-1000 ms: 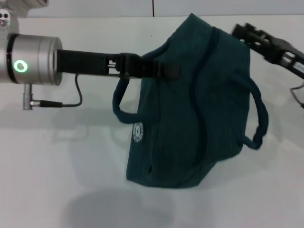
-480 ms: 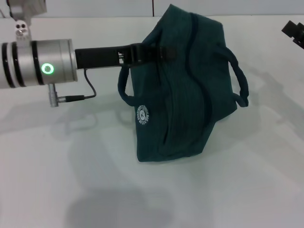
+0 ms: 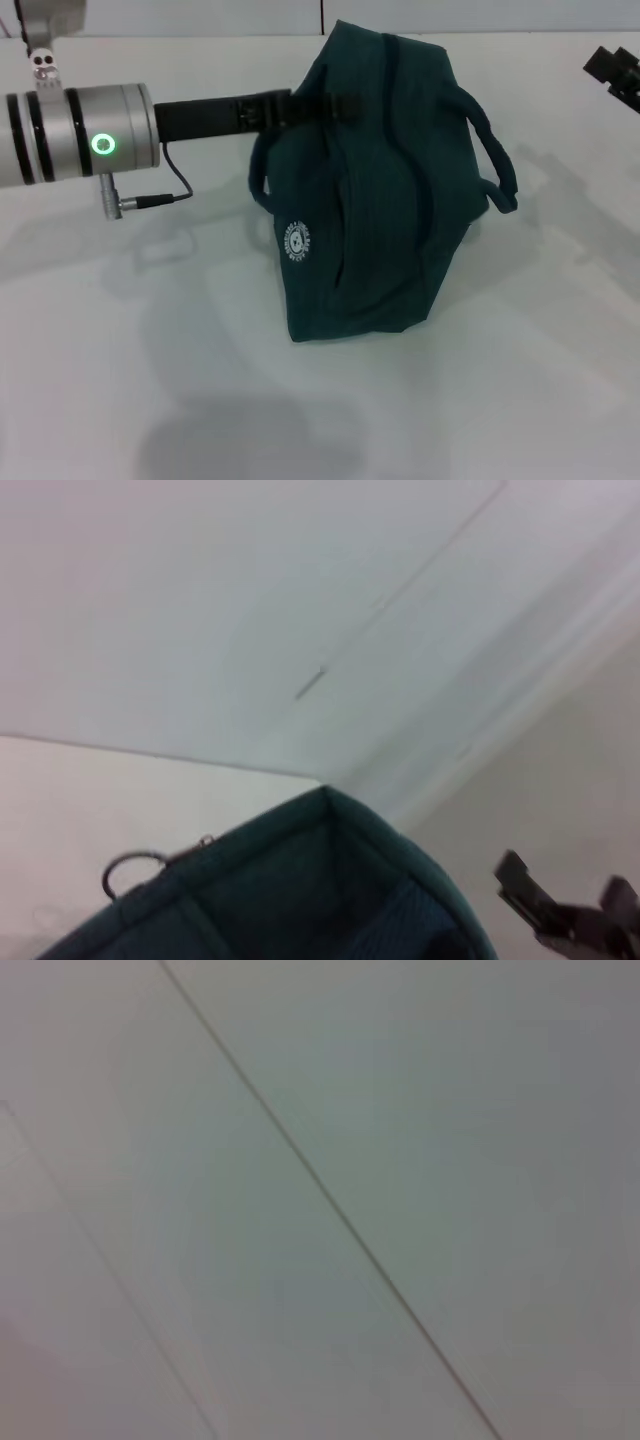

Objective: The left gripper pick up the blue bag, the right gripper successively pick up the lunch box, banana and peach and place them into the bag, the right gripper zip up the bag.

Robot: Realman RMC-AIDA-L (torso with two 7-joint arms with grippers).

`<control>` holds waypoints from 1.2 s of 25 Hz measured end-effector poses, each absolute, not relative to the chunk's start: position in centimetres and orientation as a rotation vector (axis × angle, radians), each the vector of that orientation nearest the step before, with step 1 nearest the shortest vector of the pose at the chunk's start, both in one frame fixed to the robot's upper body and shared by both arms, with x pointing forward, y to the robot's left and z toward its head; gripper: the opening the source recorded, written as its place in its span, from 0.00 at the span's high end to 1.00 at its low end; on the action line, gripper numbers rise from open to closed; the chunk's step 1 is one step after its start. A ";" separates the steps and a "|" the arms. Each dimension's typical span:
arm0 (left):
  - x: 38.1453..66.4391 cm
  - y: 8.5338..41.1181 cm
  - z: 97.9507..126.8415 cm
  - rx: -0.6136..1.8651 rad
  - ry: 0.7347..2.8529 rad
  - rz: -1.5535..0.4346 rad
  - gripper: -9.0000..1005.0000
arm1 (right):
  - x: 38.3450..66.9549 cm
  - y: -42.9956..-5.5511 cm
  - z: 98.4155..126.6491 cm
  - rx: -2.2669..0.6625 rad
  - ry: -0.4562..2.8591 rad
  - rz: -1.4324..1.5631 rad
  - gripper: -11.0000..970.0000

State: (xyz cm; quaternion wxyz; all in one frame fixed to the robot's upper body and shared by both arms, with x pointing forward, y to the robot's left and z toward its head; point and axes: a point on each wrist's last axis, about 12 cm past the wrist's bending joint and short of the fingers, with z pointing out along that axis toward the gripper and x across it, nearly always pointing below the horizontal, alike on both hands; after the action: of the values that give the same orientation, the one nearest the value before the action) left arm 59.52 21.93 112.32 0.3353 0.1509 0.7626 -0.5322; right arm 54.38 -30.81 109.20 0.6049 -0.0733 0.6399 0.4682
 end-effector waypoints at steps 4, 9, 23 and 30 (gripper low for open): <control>59.5 22.5 112.4 0.364 1.974 -1.383 0.46 | 54.2 -30.5 109.4 -0.235 1.476 1.092 0.08; 59.8 23.7 113.8 0.385 1.910 -1.396 0.33 | 53.7 -30.2 110.2 -0.390 1.436 1.115 0.08; 56.7 28.1 118.1 0.730 1.700 -1.326 0.12 | 52.2 -27.2 112.5 -0.915 1.320 1.160 0.08; 52.1 30.0 116.1 0.969 1.594 -1.345 0.12 | 50.4 -25.2 110.7 -1.116 1.303 1.170 0.08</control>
State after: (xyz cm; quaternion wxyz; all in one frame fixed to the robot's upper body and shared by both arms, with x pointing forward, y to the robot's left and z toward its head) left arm 52.07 29.97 116.13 0.4084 0.3846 0.6327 -0.5338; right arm 50.44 -25.17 110.69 0.5078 -0.4629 0.5405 0.4856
